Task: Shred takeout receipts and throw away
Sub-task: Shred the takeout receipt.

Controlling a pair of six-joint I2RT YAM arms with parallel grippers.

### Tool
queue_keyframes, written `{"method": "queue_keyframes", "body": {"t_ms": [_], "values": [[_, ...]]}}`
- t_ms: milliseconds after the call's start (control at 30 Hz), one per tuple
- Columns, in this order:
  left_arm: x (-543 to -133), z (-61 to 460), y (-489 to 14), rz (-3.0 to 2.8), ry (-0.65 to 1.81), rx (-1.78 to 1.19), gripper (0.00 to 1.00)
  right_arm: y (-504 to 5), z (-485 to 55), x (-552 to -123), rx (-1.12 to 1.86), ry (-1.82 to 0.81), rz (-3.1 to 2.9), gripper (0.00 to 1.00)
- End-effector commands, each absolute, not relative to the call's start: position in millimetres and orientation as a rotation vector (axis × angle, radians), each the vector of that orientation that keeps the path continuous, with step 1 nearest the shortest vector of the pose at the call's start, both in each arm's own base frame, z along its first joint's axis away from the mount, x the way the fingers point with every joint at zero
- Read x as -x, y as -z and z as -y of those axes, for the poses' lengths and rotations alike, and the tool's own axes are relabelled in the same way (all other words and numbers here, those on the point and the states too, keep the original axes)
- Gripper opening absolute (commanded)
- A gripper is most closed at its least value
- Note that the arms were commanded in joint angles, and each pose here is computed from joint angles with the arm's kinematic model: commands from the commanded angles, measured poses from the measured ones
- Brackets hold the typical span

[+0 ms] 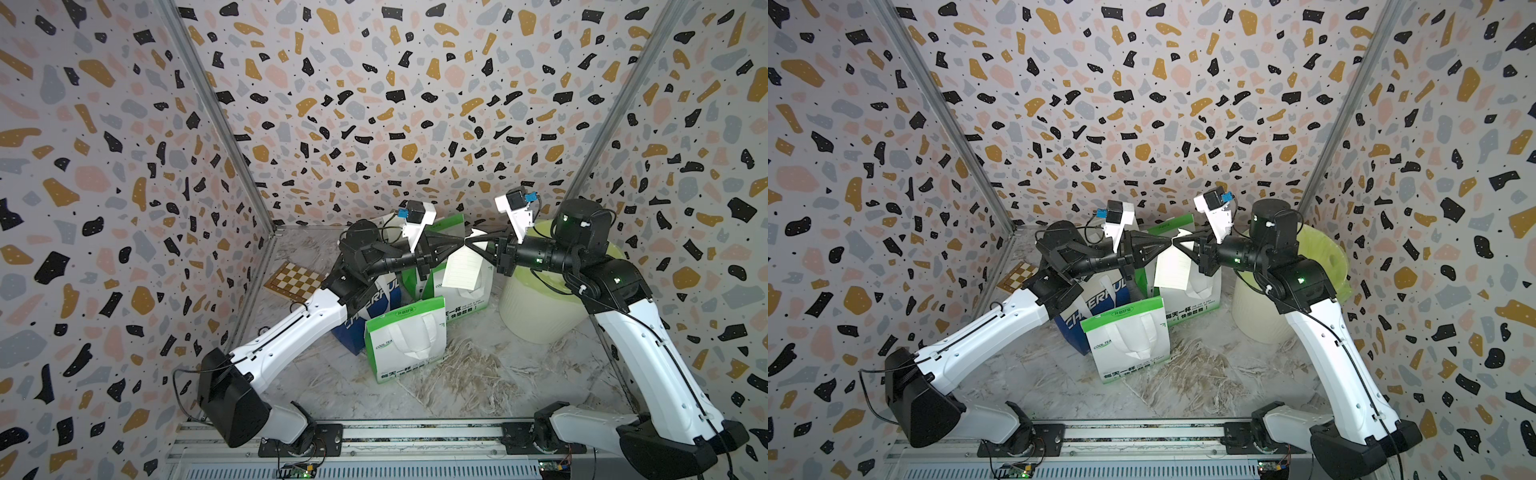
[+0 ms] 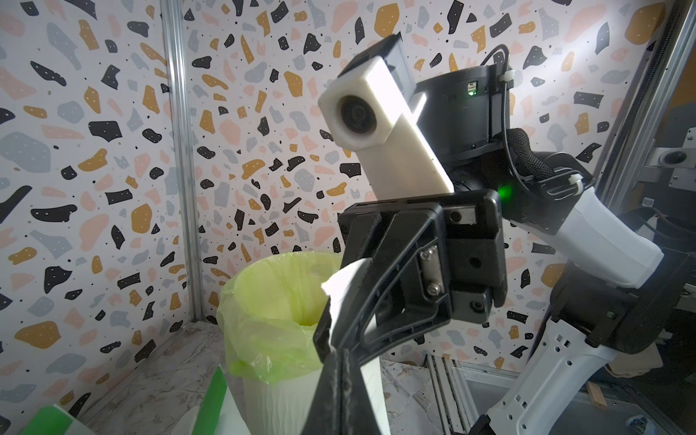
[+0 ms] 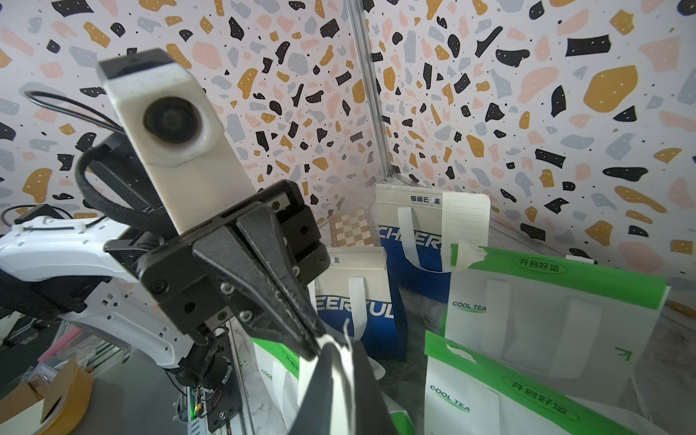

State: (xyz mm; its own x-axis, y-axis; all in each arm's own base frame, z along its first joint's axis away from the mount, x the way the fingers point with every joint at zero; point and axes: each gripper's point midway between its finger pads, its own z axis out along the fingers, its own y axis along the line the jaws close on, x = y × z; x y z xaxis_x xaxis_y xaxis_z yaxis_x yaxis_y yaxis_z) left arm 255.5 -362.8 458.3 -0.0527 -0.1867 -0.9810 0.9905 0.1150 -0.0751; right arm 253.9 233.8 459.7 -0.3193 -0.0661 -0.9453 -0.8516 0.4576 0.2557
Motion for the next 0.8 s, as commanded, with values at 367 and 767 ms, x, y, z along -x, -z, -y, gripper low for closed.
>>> {"method": "queue_keyframes", "body": {"t_ms": [367,767], "values": [[-244,359,-470,-1.102,1.235,-0.978,0.00,-482,-236,-242,0.830,-1.013,-1.636,0.11],[-246,360,-469,-1.108,1.232,-0.975,0.00,-485,-238,-236,0.857,-1.042,-1.614,0.13]]}}
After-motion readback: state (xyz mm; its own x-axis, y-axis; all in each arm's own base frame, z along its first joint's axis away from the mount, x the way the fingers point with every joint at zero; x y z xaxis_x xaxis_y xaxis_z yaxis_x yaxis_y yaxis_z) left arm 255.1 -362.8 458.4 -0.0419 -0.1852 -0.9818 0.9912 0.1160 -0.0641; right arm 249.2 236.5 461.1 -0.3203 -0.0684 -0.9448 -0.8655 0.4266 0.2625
